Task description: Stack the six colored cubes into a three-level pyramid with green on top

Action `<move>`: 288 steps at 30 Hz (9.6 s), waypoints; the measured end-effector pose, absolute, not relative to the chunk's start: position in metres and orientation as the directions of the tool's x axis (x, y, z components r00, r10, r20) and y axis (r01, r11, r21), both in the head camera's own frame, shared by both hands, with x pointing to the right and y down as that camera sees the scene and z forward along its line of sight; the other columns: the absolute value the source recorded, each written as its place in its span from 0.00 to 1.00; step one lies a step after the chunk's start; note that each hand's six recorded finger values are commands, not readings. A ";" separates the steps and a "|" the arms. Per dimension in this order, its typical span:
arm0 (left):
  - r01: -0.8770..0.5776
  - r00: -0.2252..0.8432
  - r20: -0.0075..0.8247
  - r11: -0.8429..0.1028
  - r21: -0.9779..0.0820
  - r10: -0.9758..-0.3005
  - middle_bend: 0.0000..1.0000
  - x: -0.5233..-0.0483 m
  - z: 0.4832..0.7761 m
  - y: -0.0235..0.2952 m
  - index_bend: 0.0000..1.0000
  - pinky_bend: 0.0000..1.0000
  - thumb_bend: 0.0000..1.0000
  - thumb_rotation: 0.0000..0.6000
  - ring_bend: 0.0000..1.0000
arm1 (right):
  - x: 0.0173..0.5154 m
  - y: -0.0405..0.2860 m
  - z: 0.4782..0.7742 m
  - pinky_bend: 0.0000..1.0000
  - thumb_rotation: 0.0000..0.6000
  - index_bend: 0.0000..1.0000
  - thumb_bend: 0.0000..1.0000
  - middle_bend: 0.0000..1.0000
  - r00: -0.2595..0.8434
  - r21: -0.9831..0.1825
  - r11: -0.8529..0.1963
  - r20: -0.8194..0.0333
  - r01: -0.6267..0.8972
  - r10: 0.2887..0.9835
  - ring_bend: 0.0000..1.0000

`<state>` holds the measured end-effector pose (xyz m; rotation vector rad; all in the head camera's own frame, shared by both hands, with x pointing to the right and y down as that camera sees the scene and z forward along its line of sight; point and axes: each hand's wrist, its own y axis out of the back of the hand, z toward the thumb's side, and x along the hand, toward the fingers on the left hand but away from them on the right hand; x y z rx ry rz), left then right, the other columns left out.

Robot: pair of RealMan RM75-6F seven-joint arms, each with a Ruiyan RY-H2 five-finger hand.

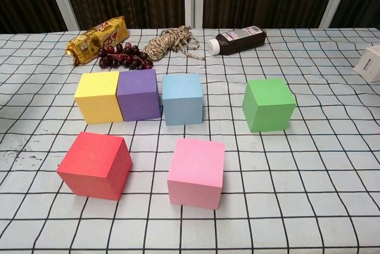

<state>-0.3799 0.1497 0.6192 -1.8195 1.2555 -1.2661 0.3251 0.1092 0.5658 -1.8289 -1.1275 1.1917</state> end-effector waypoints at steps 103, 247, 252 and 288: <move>-0.396 -0.158 0.352 -0.267 -0.878 -0.923 0.14 -0.502 0.623 0.225 0.03 0.02 0.00 1.00 0.00 | 0.062 0.075 0.730 0.00 1.00 0.00 0.12 0.45 0.544 -0.746 -0.665 -0.546 0.031 0.637 0.06; -0.443 -0.137 0.397 -0.303 -0.844 -0.907 0.14 -0.503 0.634 0.229 0.03 0.02 0.00 1.00 0.00 | 0.102 0.051 0.730 0.00 1.00 0.00 0.01 0.00 0.421 -0.722 -0.689 -0.607 0.062 0.674 0.00; -0.444 -0.146 0.403 -0.305 -0.843 -0.903 0.14 -0.505 0.636 0.230 0.03 0.02 0.00 1.00 0.00 | 0.090 0.048 0.738 0.00 1.00 0.00 0.06 0.00 0.408 -0.729 -0.680 -0.598 0.079 0.690 0.00; -0.438 -0.125 0.402 -0.313 -0.843 -0.907 0.14 -0.495 0.635 0.225 0.03 0.02 0.00 1.00 0.00 | 0.115 0.034 0.652 0.00 1.00 0.00 0.05 0.09 0.476 -0.776 -0.613 -0.487 0.150 0.733 0.00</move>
